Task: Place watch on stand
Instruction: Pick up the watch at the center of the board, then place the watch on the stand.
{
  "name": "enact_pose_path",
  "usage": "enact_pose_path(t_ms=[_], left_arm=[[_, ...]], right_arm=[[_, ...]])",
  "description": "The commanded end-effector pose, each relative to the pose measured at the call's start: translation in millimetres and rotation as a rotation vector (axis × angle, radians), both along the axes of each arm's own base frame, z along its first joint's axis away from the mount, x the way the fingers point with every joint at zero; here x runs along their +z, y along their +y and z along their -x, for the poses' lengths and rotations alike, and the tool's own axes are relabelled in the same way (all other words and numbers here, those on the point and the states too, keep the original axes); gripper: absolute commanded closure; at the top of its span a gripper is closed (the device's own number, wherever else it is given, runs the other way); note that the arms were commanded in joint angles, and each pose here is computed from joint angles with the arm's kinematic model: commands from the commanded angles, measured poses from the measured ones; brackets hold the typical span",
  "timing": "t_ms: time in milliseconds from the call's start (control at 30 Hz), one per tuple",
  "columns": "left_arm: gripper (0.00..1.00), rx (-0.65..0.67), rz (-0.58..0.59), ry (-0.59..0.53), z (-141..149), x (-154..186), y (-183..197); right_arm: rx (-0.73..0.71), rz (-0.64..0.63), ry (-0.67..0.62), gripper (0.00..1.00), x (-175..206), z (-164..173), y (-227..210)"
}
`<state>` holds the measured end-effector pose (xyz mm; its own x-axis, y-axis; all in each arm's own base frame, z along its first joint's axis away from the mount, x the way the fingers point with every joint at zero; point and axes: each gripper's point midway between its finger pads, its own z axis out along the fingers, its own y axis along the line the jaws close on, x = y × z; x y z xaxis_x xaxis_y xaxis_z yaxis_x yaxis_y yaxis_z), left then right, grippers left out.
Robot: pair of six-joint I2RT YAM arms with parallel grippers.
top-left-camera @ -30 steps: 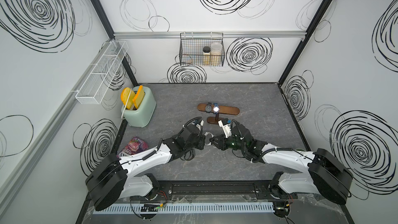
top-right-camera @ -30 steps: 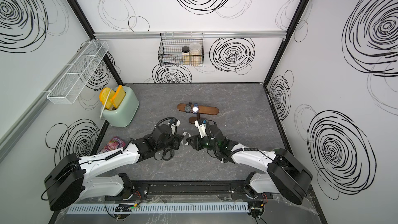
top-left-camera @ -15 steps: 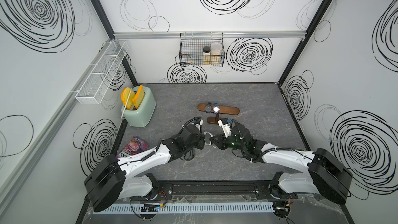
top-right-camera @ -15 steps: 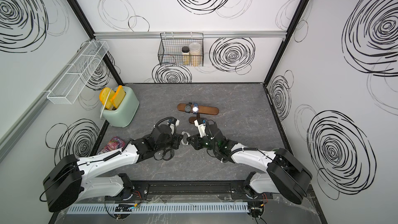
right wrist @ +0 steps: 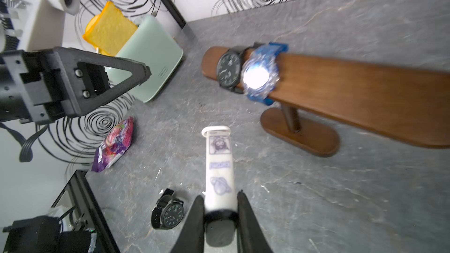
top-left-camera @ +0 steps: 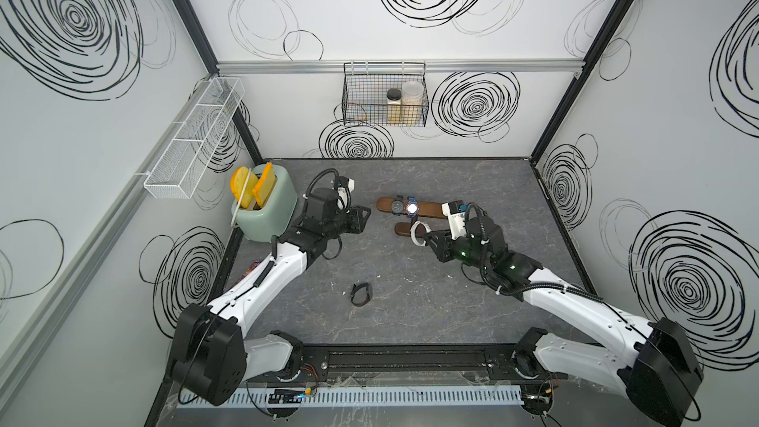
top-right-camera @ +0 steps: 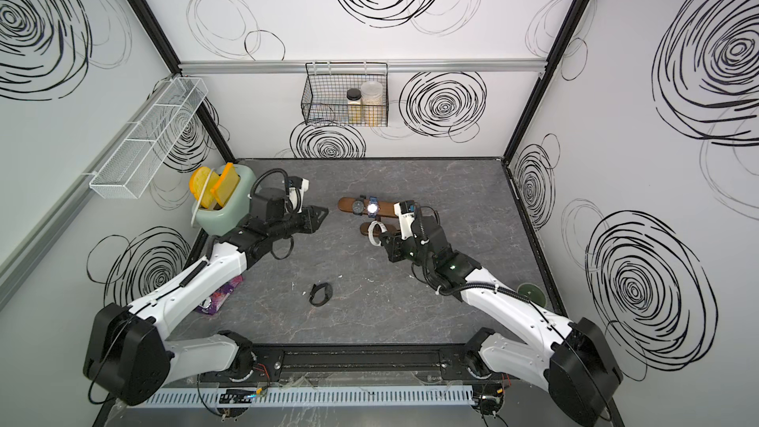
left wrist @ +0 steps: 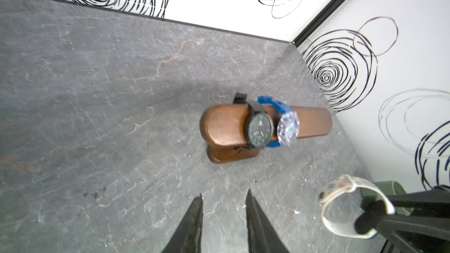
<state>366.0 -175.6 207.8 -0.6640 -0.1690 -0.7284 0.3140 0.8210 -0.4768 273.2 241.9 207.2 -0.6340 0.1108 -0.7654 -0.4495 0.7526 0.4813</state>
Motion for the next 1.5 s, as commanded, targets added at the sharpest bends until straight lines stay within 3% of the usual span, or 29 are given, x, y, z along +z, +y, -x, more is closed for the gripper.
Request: enact_pose_path(t_ms=[0,333,600,833,1467], left_arm=[[0.67,-0.095,0.073,0.031,-10,2,-8],[0.72,-0.113,0.023,0.060,-50,-9,-14],[0.74,-0.134,0.085,0.058,-51,-16,-22],[0.74,-0.136,0.046,0.061,-49,-27,-24],[0.73,-0.159,0.002,0.069,-46,-37,-34]], right_arm=[[-0.066,0.077,-0.009,0.83,12,-11,-31],[-0.250,0.177,0.026,0.83,27,-56,-97],[-0.367,0.305,0.058,0.82,6,-72,-129],[-0.351,0.328,0.099,0.82,-14,-77,-125],[-0.336,0.342,0.105,0.82,-25,-87,-113]])
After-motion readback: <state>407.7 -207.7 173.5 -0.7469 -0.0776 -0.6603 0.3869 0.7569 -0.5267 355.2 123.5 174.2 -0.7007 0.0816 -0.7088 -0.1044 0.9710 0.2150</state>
